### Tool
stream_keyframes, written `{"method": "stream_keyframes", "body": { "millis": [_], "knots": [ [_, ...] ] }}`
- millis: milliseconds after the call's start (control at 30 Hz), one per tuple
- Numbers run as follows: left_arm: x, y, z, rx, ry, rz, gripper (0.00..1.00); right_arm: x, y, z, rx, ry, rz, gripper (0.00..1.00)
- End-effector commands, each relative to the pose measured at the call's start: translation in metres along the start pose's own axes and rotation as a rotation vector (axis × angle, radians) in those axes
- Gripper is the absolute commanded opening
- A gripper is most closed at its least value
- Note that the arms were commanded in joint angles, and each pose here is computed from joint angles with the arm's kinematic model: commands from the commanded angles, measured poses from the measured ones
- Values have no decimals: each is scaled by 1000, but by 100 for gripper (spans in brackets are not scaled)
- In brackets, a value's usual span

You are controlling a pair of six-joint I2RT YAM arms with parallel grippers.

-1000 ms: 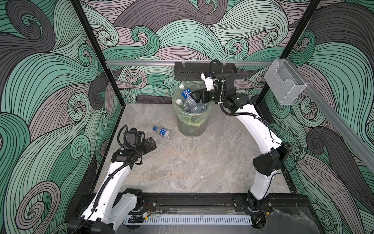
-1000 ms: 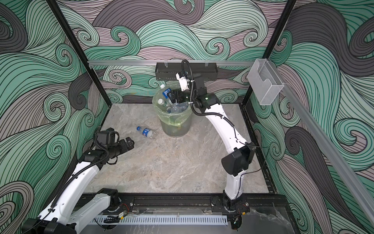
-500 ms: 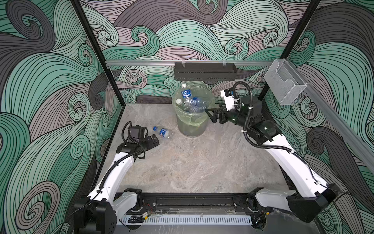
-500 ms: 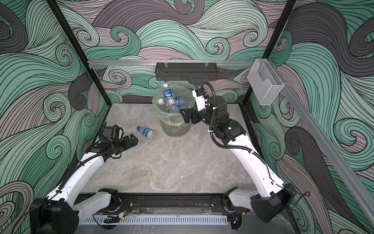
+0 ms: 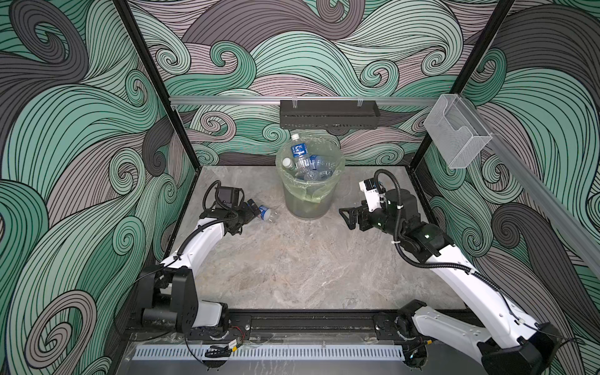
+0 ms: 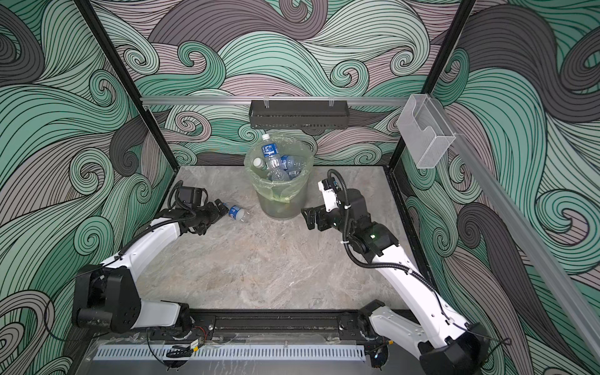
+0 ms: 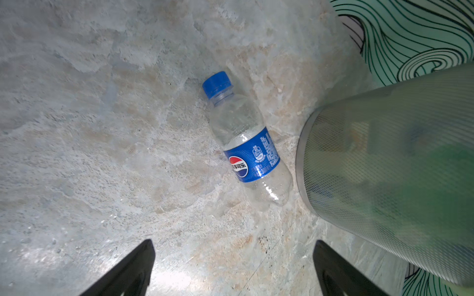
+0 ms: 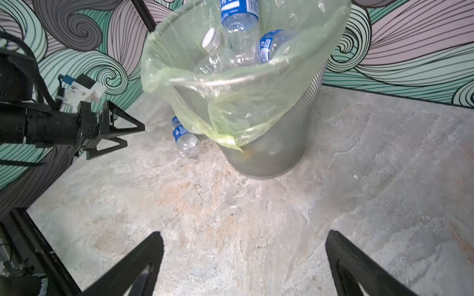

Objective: Throw the plastic bottles in the bin
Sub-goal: 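Withdraw the right gripper while the left gripper grasps the blue-capped Pepsi bottle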

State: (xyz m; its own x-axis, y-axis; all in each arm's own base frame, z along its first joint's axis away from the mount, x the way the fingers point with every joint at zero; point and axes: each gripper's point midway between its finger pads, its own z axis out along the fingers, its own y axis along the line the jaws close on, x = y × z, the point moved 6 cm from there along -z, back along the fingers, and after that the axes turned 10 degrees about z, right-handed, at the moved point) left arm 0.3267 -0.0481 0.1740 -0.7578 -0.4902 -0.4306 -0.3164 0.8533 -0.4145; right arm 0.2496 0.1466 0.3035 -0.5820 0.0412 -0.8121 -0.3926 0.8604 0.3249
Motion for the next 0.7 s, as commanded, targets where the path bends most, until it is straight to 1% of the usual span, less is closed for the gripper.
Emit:
{"method": "stream_keyframes", "body": {
  "millis": [0,167,500,667],
  "knots": [
    [-14,-8,10,0,-29,-85,99,8,-8,-7,38,-20,32,100],
    [-15,-11,30,-19,-13,-104,99,21,-13,-8,50,-9,44,100],
    [-26,-25,63,-25,15,-103,97,22,-13,-5,43,-5,44,100],
    [-20,-21,84,-56,67,-124,95,26,-14,-6,50,1,44,100]
  ]
}}
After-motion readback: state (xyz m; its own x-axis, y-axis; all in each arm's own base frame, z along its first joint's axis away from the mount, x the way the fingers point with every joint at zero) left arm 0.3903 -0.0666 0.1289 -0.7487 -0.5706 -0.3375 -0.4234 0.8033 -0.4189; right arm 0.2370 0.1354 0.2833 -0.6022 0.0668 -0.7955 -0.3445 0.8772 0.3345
